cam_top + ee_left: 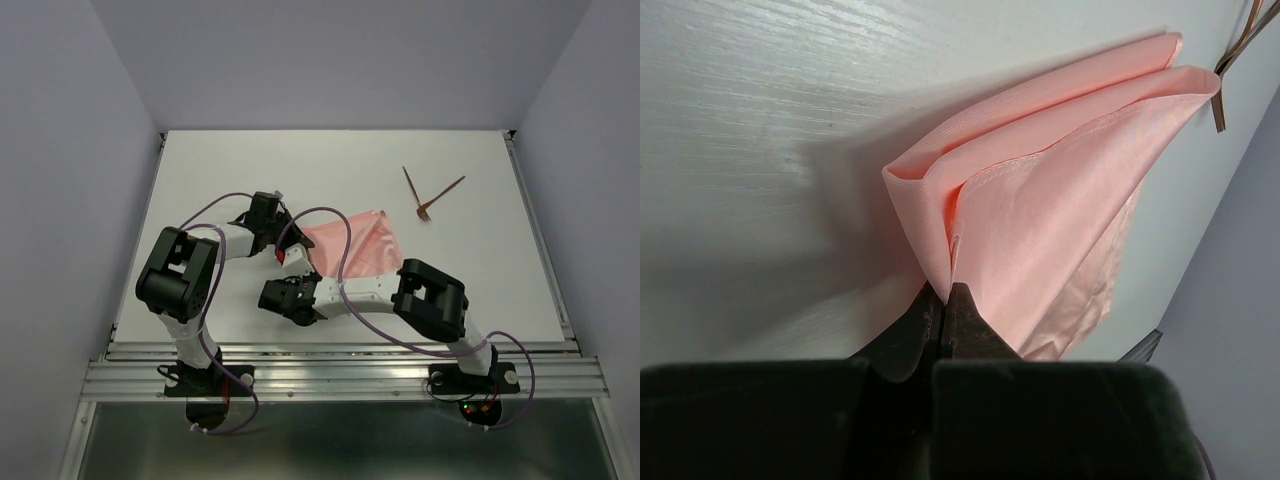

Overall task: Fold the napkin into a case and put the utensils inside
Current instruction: Pick up the upper triangle-folded napkin from the center of the board, then turn over the upper triangle folded napkin at the center of the board.

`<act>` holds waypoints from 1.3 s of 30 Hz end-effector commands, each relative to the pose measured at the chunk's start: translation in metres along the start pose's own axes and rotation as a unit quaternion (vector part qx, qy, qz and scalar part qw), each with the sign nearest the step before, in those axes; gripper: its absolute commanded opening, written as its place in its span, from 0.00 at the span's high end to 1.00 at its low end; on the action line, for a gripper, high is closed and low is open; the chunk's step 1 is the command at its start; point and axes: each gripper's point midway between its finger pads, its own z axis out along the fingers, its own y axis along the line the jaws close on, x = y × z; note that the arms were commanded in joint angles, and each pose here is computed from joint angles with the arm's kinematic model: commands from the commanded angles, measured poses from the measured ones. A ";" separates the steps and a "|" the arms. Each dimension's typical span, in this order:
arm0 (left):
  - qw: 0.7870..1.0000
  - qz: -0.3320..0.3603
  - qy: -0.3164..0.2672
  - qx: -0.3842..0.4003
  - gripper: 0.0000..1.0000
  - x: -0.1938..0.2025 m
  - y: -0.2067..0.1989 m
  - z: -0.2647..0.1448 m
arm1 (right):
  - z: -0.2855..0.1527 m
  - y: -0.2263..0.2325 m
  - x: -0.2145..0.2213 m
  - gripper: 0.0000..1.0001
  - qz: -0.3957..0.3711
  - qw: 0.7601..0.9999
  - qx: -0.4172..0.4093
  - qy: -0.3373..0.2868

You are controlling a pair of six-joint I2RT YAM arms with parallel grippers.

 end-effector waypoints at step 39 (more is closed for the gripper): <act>0.858 0.045 -0.464 -0.215 1.00 -0.204 -0.007 -0.388 | -0.219 0.191 -0.226 0.99 0.108 0.821 -0.541 -0.149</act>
